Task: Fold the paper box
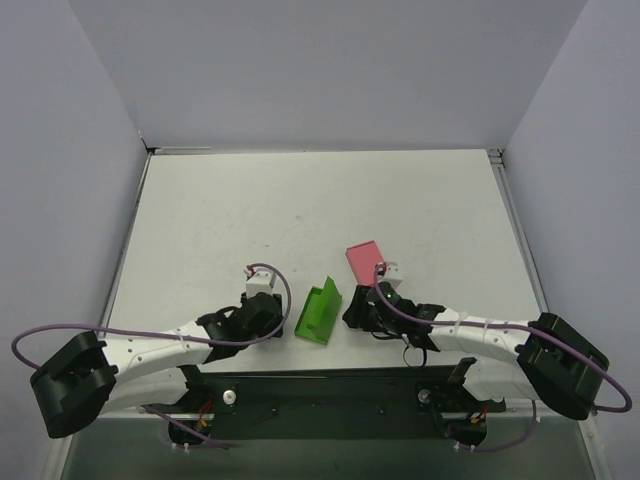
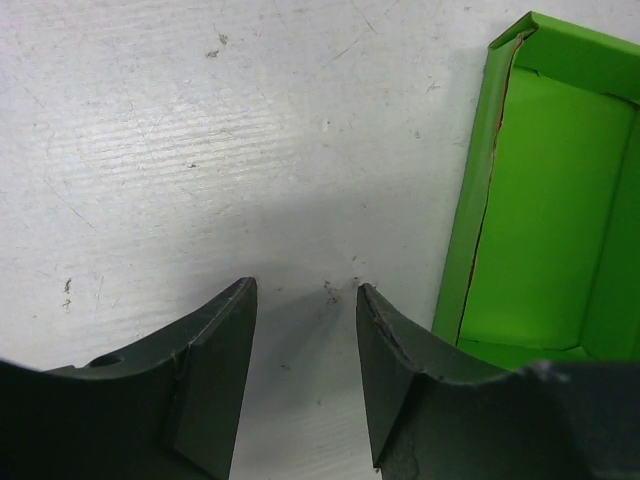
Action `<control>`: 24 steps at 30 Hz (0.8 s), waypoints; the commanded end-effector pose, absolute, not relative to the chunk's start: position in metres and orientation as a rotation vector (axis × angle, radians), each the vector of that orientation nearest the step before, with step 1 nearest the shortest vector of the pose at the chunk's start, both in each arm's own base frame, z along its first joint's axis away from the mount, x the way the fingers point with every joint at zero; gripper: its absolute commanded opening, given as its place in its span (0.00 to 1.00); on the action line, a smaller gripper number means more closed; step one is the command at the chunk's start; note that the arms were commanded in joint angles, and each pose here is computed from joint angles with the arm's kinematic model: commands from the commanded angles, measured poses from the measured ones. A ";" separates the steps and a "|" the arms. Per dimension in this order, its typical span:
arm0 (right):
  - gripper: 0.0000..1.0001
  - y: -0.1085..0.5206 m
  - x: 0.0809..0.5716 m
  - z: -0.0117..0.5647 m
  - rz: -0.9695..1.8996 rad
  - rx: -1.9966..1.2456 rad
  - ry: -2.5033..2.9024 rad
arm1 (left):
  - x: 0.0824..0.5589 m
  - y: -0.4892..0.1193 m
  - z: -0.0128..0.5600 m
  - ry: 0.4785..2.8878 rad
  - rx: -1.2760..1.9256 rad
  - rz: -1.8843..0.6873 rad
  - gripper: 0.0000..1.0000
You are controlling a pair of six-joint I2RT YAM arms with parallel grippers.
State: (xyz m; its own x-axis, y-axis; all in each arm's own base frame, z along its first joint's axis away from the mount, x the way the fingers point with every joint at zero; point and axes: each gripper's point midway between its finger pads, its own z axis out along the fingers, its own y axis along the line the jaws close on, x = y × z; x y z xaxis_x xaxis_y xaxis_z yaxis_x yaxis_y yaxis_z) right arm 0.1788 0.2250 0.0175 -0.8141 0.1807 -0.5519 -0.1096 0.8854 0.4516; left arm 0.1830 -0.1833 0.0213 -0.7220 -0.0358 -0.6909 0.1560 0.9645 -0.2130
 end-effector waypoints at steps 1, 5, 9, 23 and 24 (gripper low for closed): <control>0.44 0.252 0.192 0.036 0.724 0.055 2.394 | 0.179 -0.185 0.016 2.371 0.080 -0.352 0.54; 0.44 0.255 0.193 0.028 0.701 0.050 2.418 | 0.170 -0.190 0.006 2.418 0.127 -0.370 0.54; 0.44 0.259 0.196 0.025 0.691 0.046 2.429 | 0.160 -0.192 -0.002 2.439 0.158 -0.370 0.54; 0.45 0.295 0.218 0.043 0.739 -0.035 2.437 | 0.127 -0.245 0.017 2.400 0.299 -0.501 0.54; 0.45 0.300 0.222 0.047 0.752 -0.039 2.428 | 0.124 -0.249 0.018 2.392 0.316 -0.519 0.54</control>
